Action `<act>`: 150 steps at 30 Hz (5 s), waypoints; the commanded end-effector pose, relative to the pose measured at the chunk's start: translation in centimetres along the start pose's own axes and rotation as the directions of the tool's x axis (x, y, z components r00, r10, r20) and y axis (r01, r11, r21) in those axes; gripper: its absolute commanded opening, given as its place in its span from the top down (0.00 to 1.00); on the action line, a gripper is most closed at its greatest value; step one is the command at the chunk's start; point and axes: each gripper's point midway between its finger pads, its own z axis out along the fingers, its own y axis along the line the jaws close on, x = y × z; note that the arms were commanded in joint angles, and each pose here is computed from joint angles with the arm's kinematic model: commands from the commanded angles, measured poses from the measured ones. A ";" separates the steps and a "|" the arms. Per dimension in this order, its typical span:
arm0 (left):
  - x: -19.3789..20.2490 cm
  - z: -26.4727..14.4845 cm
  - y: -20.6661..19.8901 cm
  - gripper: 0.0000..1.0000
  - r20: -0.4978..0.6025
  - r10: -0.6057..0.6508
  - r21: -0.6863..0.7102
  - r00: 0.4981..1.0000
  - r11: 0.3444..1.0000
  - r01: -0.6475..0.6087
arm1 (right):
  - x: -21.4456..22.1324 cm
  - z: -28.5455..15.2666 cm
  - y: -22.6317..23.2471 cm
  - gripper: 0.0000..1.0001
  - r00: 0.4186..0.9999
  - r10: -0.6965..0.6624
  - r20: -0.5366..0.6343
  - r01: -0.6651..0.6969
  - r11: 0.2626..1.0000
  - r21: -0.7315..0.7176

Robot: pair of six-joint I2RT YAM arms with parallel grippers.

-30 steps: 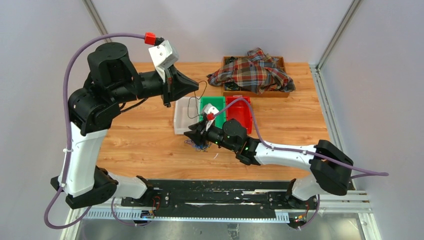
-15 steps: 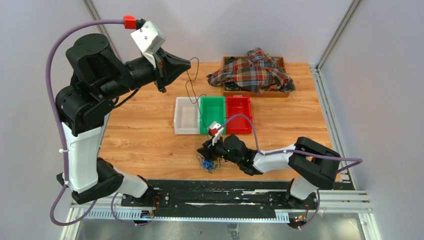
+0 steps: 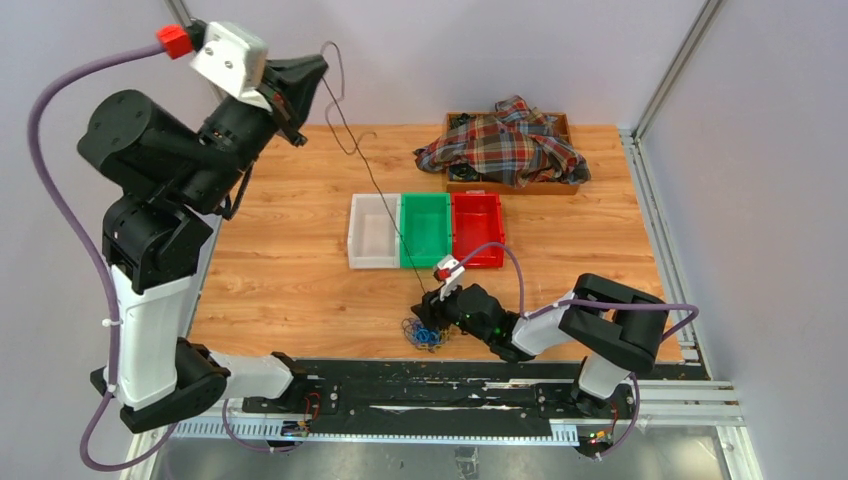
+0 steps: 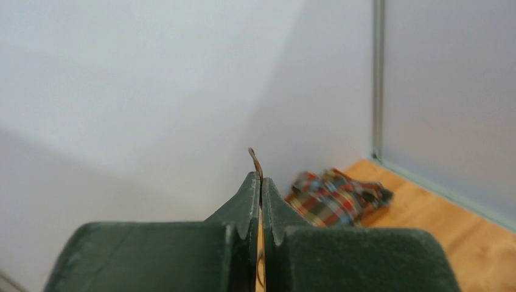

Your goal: Untangle the cables

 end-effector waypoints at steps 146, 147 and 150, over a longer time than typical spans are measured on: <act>32.2 2.1 -0.6 1.00 -0.623 0.336 0.106 0.706 0.931 -0.350 | -10.0 -6.9 -9.0 0.33 0.976 0.110 0.189 -0.171 0.921 0.349; 32.7 2.2 -0.8 1.00 -0.631 0.329 0.107 0.702 0.934 -0.341 | -9.9 -6.9 -9.1 0.33 0.976 0.111 0.190 -0.173 0.920 0.351; 34.3 2.6 -1.1 1.00 -0.655 0.322 0.119 0.683 0.937 -0.327 | -9.8 -6.9 -9.2 0.33 0.977 0.112 0.184 -0.172 0.918 0.357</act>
